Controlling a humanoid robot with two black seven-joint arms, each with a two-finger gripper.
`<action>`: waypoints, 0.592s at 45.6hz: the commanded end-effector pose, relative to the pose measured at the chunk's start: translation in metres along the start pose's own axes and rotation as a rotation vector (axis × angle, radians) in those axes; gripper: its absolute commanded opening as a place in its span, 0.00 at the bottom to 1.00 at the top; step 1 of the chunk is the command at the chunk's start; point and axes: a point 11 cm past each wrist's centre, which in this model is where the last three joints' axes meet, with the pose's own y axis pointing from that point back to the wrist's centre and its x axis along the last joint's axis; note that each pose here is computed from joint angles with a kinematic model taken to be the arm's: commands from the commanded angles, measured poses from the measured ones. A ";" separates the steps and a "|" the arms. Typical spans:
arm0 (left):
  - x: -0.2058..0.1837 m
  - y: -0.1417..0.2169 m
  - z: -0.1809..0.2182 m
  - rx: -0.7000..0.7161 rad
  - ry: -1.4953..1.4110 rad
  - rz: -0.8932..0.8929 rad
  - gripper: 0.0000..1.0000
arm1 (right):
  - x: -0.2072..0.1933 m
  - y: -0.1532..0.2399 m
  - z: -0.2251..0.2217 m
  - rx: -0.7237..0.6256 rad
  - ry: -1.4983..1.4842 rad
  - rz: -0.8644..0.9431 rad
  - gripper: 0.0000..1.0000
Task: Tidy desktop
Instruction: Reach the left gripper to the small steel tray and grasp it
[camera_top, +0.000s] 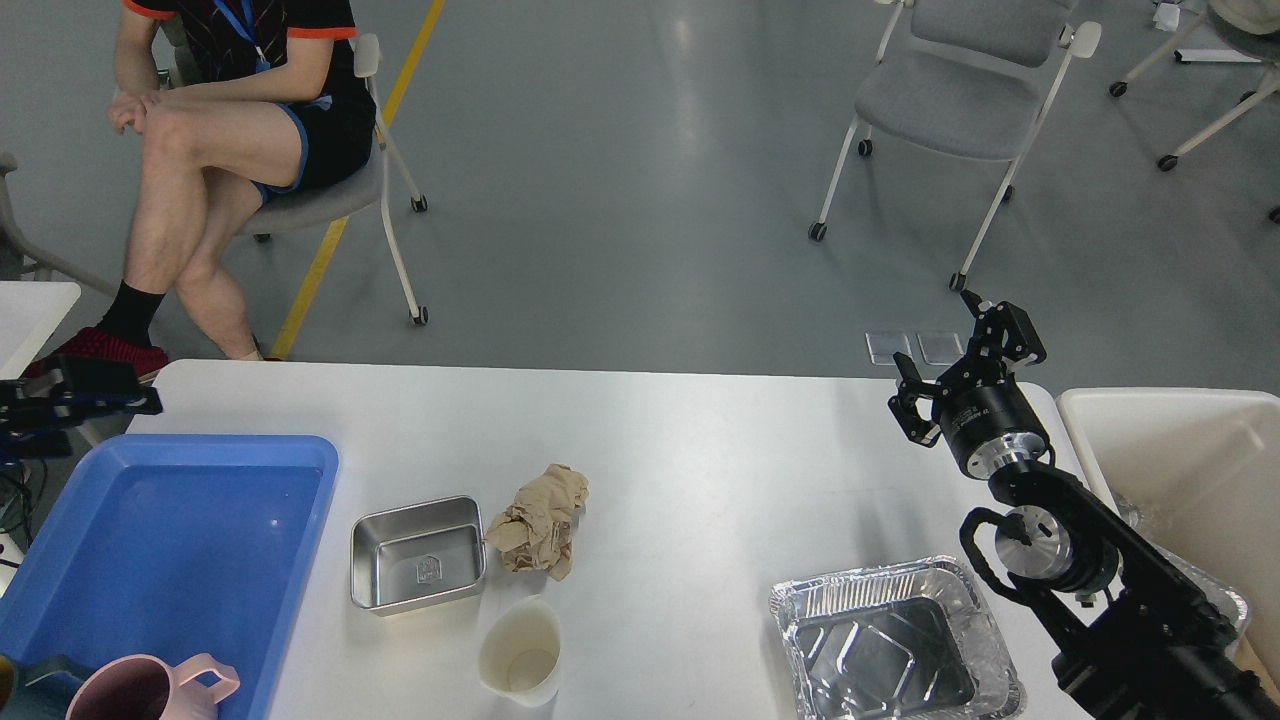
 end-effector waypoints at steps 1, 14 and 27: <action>-0.022 -0.055 0.014 -0.018 -0.004 -0.041 0.90 | 0.000 0.000 0.000 0.000 0.000 -0.001 1.00; -0.078 -0.145 0.008 0.070 -0.003 -0.096 0.90 | 0.003 0.002 0.002 -0.005 0.001 0.005 1.00; -0.107 -0.180 0.017 0.066 0.040 -0.114 0.90 | 0.002 0.002 0.002 -0.006 0.002 0.004 1.00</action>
